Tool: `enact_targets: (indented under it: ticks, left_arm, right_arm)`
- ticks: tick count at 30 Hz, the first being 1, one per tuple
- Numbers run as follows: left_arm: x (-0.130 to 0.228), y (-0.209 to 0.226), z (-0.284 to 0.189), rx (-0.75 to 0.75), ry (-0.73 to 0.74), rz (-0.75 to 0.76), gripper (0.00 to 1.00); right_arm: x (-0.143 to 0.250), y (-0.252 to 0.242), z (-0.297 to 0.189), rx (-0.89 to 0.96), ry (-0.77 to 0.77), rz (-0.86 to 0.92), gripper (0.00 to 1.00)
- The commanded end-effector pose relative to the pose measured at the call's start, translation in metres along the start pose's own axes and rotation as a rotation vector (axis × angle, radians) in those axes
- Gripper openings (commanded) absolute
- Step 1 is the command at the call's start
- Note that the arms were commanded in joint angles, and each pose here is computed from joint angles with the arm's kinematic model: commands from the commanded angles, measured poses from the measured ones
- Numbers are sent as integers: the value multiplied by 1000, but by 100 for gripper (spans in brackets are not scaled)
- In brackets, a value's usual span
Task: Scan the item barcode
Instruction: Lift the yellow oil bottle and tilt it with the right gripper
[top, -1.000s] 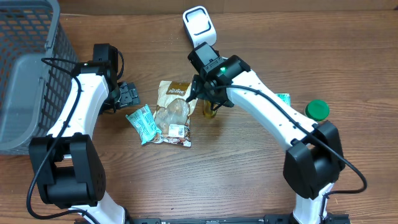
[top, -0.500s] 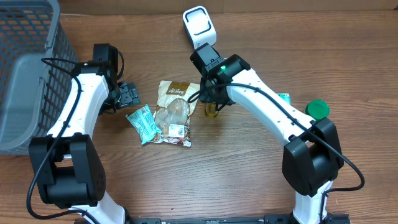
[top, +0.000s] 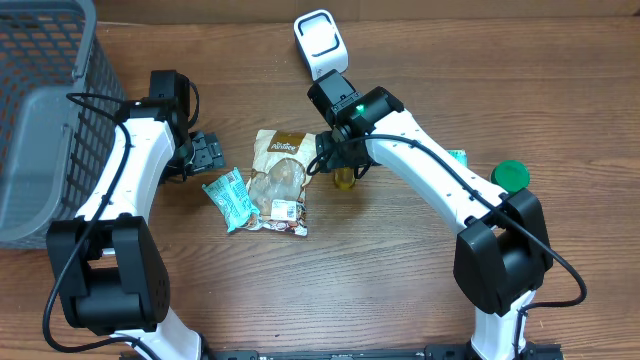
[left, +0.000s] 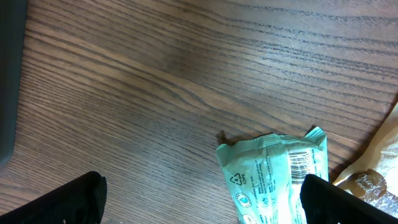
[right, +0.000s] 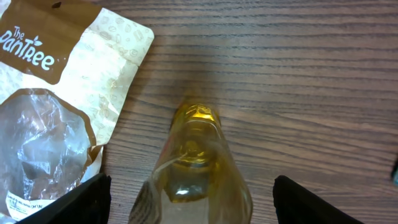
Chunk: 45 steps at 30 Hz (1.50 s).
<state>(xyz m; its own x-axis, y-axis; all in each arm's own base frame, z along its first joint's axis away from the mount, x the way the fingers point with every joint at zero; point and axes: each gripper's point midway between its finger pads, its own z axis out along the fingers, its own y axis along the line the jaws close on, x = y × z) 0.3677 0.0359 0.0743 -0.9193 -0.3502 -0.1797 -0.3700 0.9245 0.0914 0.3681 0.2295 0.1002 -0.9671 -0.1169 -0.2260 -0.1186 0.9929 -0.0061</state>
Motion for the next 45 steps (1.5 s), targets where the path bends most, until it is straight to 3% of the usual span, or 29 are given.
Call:
enact_targets:
  ticks: [1, 8, 19, 25, 35, 45]
  left_arm:
    - [-2, 5, -9, 0, -24, 4, 100]
    - [-2, 5, -9, 0, -24, 4, 99]
    - [-2, 5, -9, 0, -24, 4, 99]
    - [-2, 5, -9, 0, -24, 4, 100]
    - [-2, 5, -9, 0, -24, 4, 100]
    - [-2, 5, -9, 1, -24, 4, 100]
  right_arm:
    - [0, -2, 2, 1, 6, 95, 72]
    - [1, -3, 2, 2, 8, 136, 45]
    - [-11, -6, -34, -135, -24, 175, 38]
    - [-8, 9, -95, -478, -17, 54, 36]
    - [44, 15, -191, -1055, 11, -292, 37]
    - [50, -3, -195, -1088, 28, -260, 37]
